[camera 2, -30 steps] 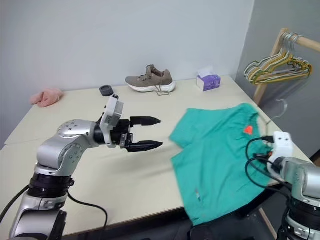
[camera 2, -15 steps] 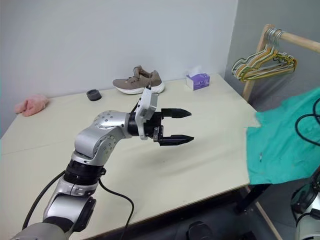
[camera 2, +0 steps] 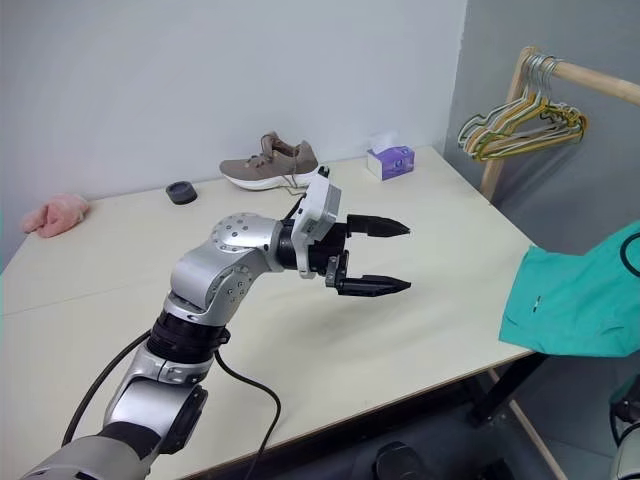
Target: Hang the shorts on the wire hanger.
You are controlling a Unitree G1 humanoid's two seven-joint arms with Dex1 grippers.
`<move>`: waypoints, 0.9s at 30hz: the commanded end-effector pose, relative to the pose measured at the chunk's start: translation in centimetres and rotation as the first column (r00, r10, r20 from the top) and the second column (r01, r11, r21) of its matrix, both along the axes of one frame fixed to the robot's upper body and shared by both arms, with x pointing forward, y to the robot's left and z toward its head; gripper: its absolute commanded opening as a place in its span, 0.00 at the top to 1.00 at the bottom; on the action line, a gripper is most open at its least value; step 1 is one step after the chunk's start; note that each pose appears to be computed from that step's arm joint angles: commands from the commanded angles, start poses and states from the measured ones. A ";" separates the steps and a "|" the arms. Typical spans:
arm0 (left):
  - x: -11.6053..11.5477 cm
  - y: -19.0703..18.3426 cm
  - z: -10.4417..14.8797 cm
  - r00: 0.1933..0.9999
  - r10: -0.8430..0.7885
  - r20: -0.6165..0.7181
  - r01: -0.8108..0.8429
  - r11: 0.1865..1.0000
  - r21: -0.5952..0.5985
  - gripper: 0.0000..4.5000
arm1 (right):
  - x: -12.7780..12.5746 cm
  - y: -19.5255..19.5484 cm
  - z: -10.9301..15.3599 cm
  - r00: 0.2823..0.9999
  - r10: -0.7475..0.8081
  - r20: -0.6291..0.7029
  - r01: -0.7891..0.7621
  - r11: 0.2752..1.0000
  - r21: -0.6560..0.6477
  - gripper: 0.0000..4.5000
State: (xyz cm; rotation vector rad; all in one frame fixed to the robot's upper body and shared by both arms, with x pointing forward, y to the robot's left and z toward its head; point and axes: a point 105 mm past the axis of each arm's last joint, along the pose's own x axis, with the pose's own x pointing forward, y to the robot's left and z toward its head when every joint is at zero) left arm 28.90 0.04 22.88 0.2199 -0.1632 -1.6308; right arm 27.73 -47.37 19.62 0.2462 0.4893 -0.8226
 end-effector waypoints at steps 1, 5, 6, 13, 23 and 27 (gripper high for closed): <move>-0.7 -0.6 1.4 0.998 -0.058 0.014 0.058 0.998 -0.011 0.01 | 0.4 -0.8 2.5 0.999 0.017 0.051 -0.014 0.998 -0.061 1.00; -0.9 -1.1 2.1 0.996 -0.089 0.029 0.090 0.996 -0.012 0.01 | 0.2 -1.6 2.7 0.999 0.034 0.019 -0.032 0.997 -0.066 1.00; -0.9 -1.2 2.3 0.995 -0.095 0.031 0.095 0.995 -0.014 0.01 | 0.2 -1.6 2.6 0.999 0.040 0.007 -0.039 0.997 -0.065 1.00; -1.5 -1.8 2.4 0.989 -0.146 0.011 0.146 0.989 -0.015 0.01 | -0.1 -1.7 1.6 0.998 0.053 -0.030 -0.054 0.998 -0.039 1.00; -2.1 -1.9 3.2 0.976 -0.195 -0.100 0.195 0.981 -0.012 0.01 | 0.3 -0.9 0.8 0.997 0.077 -0.023 -0.077 0.997 0.001 1.00; -1.8 -1.9 3.3 0.980 -0.169 -0.102 0.168 0.986 -0.014 0.01 | 0.3 -0.8 0.8 0.996 0.082 -0.019 -0.082 0.997 0.001 1.00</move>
